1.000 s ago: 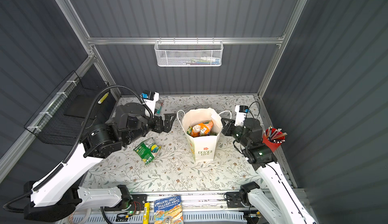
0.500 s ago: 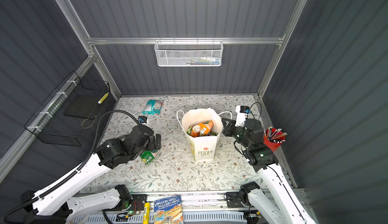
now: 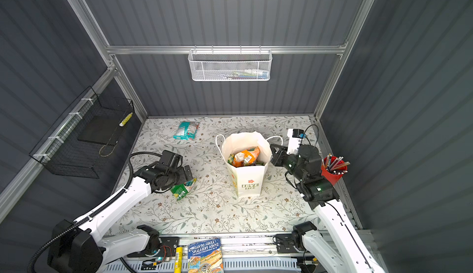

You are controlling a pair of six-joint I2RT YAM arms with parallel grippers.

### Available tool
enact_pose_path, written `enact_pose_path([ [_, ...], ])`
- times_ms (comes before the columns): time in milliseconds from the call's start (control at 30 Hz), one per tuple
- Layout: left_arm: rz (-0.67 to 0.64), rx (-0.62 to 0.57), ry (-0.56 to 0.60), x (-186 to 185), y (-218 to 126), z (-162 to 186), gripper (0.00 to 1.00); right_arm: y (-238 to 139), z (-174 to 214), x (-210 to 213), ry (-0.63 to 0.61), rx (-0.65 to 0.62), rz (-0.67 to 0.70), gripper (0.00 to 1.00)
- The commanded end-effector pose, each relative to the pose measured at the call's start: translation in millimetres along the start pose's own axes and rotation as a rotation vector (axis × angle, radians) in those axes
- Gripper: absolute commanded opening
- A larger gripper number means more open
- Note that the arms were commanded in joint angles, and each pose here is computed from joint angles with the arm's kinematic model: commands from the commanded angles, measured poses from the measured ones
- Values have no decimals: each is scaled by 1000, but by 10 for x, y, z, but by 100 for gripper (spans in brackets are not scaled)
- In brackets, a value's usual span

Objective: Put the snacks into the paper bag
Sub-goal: 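Raise the left gripper out of the bag and move to the green packet, then lower the left gripper onto the green FOX'S packet and grasp it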

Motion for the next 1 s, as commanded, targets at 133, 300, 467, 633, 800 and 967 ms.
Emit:
enact_pose_path([
  [133,28,44,-142,111,220,-38,100,-33,-9,-7,-15,-6,5,0],
  [300,68,74,-194,127,361,-42,100,-42,-15,-2,-16,-9,5,0],
  [467,37,103,-217,208,490,18,100,-41,-14,0,-16,-8,4,0],
  [633,-5,127,-223,281,609,82,100,-39,-13,-1,-16,-7,4,0],
  [800,-36,158,-216,315,733,125,100,-42,-13,-1,-16,-7,4,0],
  [967,-48,164,-203,342,781,153,93,-53,-21,-4,-17,-14,7,0],
])
Point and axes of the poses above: each gripper's point midway between its finger pads, its own y axis out along the fingers, its own x axis along the line the jaws close on, z = x × y, the point moved 2 cm from there along -y, back along the fingers, and after that the axes turned 4 degrees about y, right-handed, at the moved point
